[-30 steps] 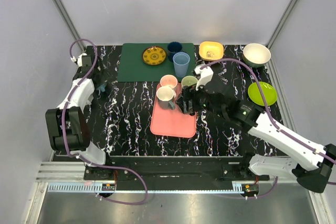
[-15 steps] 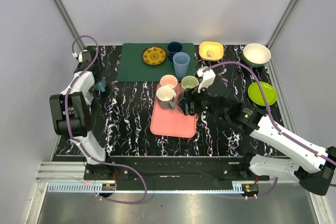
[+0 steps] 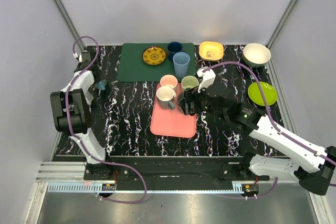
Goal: Turn the mug right side up
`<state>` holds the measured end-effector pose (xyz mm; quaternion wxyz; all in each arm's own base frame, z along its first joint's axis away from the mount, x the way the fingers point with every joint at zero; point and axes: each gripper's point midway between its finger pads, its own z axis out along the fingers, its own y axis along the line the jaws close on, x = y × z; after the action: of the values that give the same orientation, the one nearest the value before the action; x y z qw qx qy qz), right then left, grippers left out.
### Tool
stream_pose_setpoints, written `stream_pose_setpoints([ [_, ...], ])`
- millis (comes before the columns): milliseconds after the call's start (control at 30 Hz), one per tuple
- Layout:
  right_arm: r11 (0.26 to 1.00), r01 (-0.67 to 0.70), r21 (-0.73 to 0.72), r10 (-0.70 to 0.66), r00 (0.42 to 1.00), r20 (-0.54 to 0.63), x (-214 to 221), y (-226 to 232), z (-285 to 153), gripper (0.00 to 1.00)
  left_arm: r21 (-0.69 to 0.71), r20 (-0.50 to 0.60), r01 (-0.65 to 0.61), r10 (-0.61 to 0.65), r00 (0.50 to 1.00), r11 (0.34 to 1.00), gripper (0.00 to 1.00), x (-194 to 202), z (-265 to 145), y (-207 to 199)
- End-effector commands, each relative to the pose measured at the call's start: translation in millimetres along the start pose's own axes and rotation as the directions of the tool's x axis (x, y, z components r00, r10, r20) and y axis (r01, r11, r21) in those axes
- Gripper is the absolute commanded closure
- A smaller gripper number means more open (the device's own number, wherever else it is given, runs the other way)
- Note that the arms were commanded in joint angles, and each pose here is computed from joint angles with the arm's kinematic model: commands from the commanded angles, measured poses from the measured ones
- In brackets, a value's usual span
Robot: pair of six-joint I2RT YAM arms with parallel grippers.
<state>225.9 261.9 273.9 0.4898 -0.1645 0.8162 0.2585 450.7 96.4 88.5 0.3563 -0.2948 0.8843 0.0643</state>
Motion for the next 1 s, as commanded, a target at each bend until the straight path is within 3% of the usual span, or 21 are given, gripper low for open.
stream_pose_setpoints([
  [0,1.000,-0.021,0.007,0.020,0.998,0.053,-12,1,4,0.18,0.043,0.076,0.010,-0.013,0.997,0.999,0.66,-33,-5,-9],
  [133,1.000,-0.023,0.006,0.023,0.999,0.049,-11,1,5,0.18,0.038,0.081,0.026,-0.029,0.996,0.999,1.00,-34,-9,-6],
  [367,0.999,-0.032,-0.006,0.032,0.999,0.044,-8,4,9,0.18,0.113,0.125,0.084,-0.098,0.987,0.990,1.00,-47,-44,-13],
  [567,0.994,-0.061,-0.091,0.065,0.997,0.038,-12,22,9,0.18,0.354,0.140,0.174,-0.236,0.962,0.919,1.00,-46,-120,-40],
  [600,0.991,-0.069,-0.114,0.074,0.997,0.035,-12,26,10,0.18,0.442,0.181,0.164,-0.266,0.947,0.882,1.00,-56,-152,-52],
  [667,0.978,-0.096,-0.187,0.102,0.994,0.024,-15,42,10,0.18,0.559,0.124,0.197,-0.316,0.941,0.806,1.00,-39,-176,-67],
  [700,0.970,-0.108,-0.220,0.115,0.993,0.019,-16,48,9,0.18,0.650,0.164,0.164,-0.348,0.923,0.742,1.00,-48,-210,-78],
  [767,0.943,-0.129,-0.307,0.137,0.991,0.003,-19,66,6,0.17,0.753,0.081,0.185,-0.369,0.926,0.632,1.00,-27,-236,-95],
  [800,0.928,-0.150,-0.342,0.155,0.988,-0.011,-19,74,4,0.17,0.827,0.112,0.131,-0.388,0.915,0.547,1.00,-32,-270,-104],
  [867,0.880,-0.184,-0.439,0.187,0.982,-0.037,-23,93,-2,0.13,0.883,0.030,0.161,-0.396,0.918,0.440,1.00,-14,-293,-115],
  [900,0.864,-0.201,-0.461,0.202,0.978,-0.048,-24,98,-3,0.11,0.930,0.049,0.111,-0.419,0.907,0.350,1.00,-19,-323,-118],
  [967,0.812,-0.248,-0.528,0.242,0.967,-0.083,-26,109,-6,0.08,0.970,-0.056,0.142,-0.390,0.919,0.196,1.00,1,-352,-131],
])
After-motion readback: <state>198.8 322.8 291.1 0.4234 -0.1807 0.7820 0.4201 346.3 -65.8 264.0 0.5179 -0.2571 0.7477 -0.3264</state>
